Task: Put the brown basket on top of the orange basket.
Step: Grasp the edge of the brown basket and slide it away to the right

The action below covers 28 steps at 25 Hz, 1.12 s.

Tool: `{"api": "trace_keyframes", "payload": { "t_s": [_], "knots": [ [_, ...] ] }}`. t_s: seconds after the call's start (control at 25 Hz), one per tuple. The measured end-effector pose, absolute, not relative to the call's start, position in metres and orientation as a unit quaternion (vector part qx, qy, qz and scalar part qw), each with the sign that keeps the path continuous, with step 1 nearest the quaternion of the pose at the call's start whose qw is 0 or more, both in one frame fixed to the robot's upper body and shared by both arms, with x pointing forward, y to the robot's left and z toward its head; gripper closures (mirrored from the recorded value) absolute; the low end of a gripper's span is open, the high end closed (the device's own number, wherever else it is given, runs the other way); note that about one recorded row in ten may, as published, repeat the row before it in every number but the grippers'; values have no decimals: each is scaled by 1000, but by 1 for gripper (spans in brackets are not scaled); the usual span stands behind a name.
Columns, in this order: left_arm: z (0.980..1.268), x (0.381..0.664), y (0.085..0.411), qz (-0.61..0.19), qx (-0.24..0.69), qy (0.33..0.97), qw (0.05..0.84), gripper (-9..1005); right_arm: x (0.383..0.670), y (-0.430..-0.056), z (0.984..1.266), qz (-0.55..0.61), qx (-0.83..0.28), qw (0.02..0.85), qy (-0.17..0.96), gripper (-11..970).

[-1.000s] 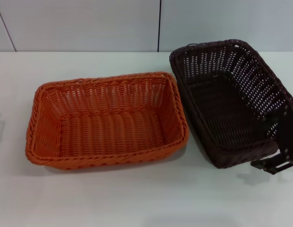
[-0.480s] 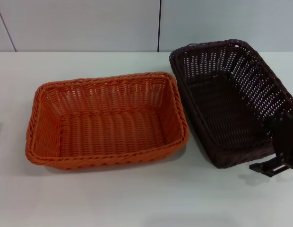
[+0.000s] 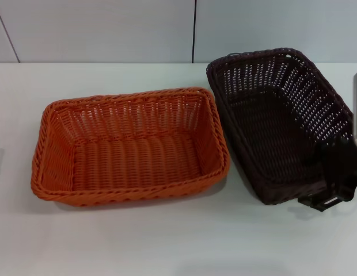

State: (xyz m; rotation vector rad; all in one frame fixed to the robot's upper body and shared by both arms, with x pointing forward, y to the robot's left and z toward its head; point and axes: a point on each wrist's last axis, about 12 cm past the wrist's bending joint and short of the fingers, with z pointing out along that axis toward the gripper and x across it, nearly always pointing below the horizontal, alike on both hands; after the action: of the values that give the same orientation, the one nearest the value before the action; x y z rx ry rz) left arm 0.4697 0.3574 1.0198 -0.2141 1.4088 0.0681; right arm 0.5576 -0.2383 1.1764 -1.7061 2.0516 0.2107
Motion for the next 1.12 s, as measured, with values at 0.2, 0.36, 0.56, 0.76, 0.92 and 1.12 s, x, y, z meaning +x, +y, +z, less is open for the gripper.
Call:
{"api": "trace_keyframes", "payload": {
  "t_s": [0.2,0.36,0.56,0.76,0.92,1.12],
  "knots": [
    [1020,470,357,31,-99,646,757,221,563,-236,1166,73,-619,216,752,181],
    [1020,471,357,31,-97,646,756,221,565,-235,1161,70,-617,219,753,212],
    [1020,471,357,31,-97,646,756,221,565,-229,1160,63,-631,220,741,251],
    [1021,472,356,29,-97,645,757,221,563,-222,1159,57,-648,217,728,343],
    [1020,472,356,30,-97,646,757,221,564,-220,1159,57,-651,216,725,428],
    [1020,471,357,30,-97,646,756,221,564,-220,1161,51,-655,215,722,749]
  ]
}}
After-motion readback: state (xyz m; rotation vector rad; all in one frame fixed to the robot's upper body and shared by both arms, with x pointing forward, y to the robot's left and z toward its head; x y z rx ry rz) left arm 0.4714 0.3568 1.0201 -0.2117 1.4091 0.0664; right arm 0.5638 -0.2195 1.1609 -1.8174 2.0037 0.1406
